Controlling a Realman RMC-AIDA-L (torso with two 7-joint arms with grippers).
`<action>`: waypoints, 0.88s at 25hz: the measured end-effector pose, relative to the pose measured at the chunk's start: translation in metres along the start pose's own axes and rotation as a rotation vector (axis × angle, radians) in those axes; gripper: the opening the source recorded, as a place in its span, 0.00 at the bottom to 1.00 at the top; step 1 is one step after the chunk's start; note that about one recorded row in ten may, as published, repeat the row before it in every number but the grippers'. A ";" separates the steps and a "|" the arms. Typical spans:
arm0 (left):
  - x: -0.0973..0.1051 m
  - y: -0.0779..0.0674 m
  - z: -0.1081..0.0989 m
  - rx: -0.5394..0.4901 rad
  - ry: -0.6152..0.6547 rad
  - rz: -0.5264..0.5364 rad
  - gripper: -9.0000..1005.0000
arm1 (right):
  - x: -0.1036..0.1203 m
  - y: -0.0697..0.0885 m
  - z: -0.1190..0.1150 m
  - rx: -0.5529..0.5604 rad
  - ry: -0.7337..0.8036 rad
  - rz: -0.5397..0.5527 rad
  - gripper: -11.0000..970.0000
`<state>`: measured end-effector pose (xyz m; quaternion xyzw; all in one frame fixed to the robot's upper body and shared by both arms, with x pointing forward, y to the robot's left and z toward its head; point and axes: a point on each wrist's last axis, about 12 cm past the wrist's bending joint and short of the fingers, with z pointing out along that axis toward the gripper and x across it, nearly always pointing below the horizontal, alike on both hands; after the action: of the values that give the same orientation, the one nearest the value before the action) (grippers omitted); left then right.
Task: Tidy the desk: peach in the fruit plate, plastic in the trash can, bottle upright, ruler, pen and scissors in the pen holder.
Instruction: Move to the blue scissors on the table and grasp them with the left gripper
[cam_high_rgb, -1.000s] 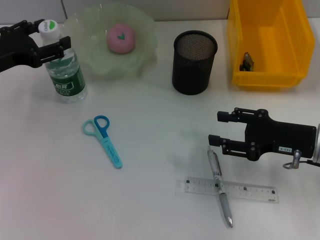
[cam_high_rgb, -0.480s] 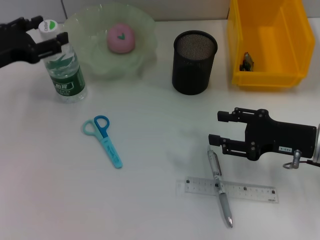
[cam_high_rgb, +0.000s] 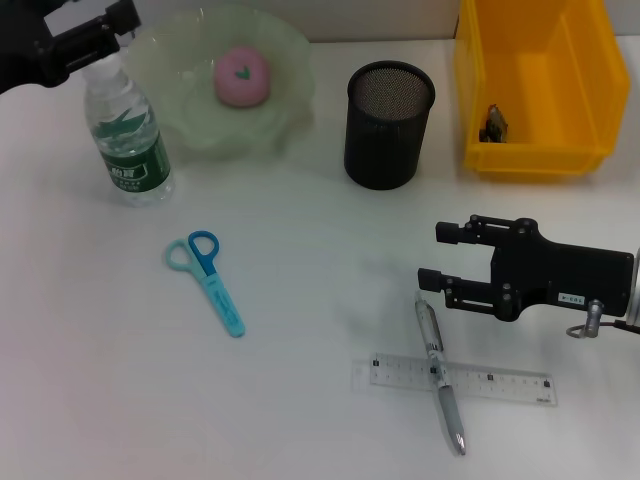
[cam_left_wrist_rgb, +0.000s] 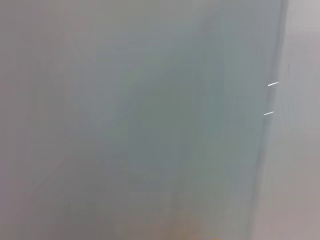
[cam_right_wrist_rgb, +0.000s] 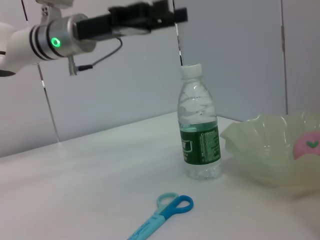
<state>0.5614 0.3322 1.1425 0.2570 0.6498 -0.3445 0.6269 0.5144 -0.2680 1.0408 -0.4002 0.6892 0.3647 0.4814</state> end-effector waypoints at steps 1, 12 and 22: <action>-0.002 -0.005 -0.001 0.044 -0.013 -0.005 0.80 | 0.000 0.000 0.000 0.000 0.000 0.000 0.69; 0.014 -0.028 -0.004 0.161 0.009 -0.018 0.80 | -0.001 0.000 0.001 -0.006 0.001 -0.004 0.69; 0.060 -0.050 -0.005 0.213 0.106 0.013 0.80 | -0.002 0.000 0.003 -0.014 0.003 -0.008 0.69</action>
<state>0.5152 0.2983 1.0891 0.3440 0.6401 -0.3935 0.5631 0.5157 -0.2654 1.0419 -0.4066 0.6858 0.3671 0.4792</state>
